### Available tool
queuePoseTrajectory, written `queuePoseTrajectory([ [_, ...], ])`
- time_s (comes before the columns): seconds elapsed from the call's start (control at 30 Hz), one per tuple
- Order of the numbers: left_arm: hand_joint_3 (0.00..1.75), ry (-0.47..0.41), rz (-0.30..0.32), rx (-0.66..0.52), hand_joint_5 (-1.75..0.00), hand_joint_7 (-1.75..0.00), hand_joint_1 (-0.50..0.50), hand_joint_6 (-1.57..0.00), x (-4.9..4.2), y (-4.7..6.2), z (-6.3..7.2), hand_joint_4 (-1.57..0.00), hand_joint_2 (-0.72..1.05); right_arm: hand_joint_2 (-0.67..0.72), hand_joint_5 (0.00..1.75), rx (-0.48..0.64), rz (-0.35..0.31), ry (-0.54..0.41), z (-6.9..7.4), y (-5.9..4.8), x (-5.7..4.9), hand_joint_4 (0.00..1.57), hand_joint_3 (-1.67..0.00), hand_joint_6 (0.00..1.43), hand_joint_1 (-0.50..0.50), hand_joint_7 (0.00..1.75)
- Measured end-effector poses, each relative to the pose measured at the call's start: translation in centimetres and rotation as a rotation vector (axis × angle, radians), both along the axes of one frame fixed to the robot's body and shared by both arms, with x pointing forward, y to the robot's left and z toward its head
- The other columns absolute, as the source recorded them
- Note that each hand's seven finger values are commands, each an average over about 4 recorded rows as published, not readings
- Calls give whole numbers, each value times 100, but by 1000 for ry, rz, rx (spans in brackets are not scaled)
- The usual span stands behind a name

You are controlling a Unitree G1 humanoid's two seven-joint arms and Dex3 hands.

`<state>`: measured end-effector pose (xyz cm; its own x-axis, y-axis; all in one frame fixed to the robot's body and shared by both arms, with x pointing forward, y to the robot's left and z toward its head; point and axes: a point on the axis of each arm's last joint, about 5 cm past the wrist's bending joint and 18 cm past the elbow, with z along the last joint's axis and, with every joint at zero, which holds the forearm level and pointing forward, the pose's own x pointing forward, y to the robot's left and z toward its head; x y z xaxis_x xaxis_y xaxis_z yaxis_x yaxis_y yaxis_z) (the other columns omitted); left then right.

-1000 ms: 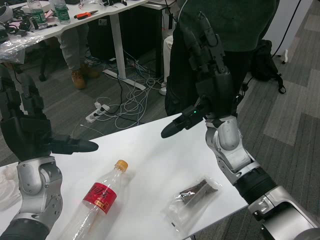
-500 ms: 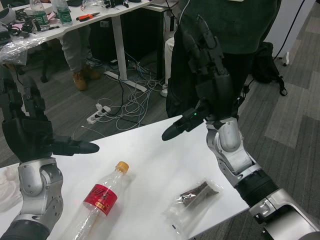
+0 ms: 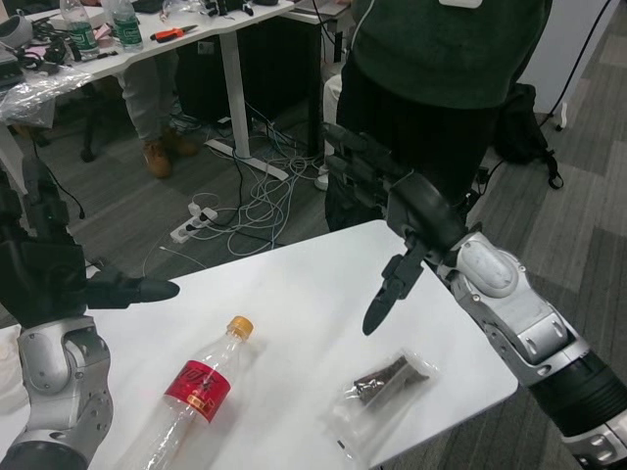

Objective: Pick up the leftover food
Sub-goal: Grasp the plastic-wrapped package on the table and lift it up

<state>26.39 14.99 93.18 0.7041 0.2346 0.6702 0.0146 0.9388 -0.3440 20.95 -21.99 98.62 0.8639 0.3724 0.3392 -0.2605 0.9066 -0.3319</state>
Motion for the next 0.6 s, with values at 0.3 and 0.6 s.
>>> queuePoseTrajectory([
  [0.3,0,21,9,9,0,0,-50,0,10,40,-10,-19,-28,9,0,-121,51,176,-353,69,-198,0,-2,0,-29,0],
  [0.6,0,31,9,16,0,0,-50,0,25,48,-7,-19,-28,3,0,-247,83,243,-552,46,-239,0,-8,0,-29,0],
])
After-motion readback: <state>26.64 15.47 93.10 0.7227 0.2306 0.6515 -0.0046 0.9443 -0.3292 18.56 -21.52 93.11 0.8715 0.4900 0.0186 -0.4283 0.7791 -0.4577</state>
